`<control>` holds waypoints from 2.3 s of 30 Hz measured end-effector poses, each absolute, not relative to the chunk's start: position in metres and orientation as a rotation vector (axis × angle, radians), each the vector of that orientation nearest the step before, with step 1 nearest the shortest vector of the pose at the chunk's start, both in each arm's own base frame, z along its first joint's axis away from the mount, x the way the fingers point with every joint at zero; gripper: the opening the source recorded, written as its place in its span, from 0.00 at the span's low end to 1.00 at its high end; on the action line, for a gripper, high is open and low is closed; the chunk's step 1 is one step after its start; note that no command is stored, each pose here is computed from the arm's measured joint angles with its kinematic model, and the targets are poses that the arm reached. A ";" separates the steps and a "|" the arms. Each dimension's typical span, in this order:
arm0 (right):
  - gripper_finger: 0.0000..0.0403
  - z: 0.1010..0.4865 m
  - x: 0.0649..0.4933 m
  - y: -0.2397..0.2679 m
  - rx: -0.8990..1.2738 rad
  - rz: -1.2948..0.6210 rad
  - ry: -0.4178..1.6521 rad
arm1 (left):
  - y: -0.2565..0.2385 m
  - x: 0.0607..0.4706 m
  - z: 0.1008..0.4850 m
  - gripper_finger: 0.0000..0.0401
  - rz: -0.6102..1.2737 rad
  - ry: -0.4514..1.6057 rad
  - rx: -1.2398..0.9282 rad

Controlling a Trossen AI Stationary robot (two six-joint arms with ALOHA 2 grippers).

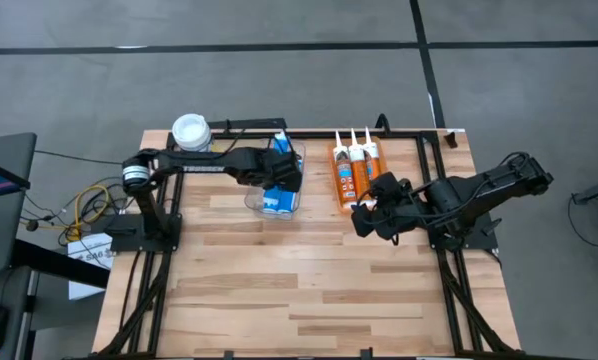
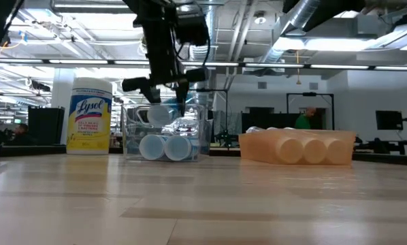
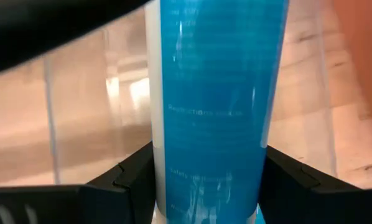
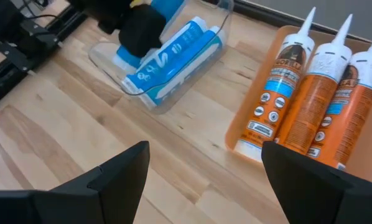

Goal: Pick & place silicon tubes, Sealant and Lysol wipes
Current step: Put the blue sealant into the transparent bin, then return to Home Position

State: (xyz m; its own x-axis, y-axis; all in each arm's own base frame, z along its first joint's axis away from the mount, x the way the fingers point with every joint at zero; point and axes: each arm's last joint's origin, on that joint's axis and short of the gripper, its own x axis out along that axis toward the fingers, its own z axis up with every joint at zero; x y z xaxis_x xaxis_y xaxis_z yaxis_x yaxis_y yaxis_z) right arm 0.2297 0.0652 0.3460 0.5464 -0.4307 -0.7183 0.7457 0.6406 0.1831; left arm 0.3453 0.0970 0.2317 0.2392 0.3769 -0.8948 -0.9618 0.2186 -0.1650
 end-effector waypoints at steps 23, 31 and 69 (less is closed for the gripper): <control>0.75 0.345 0.228 0.064 0.504 -0.747 0.703 | 0.102 0.354 0.198 0.57 1.097 0.969 -0.924; 0.75 0.345 0.228 0.064 0.503 -0.746 0.704 | 0.102 0.356 0.199 0.77 1.058 0.974 -0.910; 0.75 0.368 0.117 0.056 0.240 -0.172 0.611 | -0.033 0.201 0.376 0.80 0.661 0.344 -0.369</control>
State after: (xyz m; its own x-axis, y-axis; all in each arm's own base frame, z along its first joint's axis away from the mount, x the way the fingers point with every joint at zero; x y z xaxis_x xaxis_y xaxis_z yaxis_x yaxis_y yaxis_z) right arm 0.1173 0.0557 0.3678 0.8063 -0.0881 -0.5850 0.2292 0.9581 0.1717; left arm 0.2012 -0.0334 0.3765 0.7380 0.5276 -0.4207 -0.6474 0.7295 -0.2206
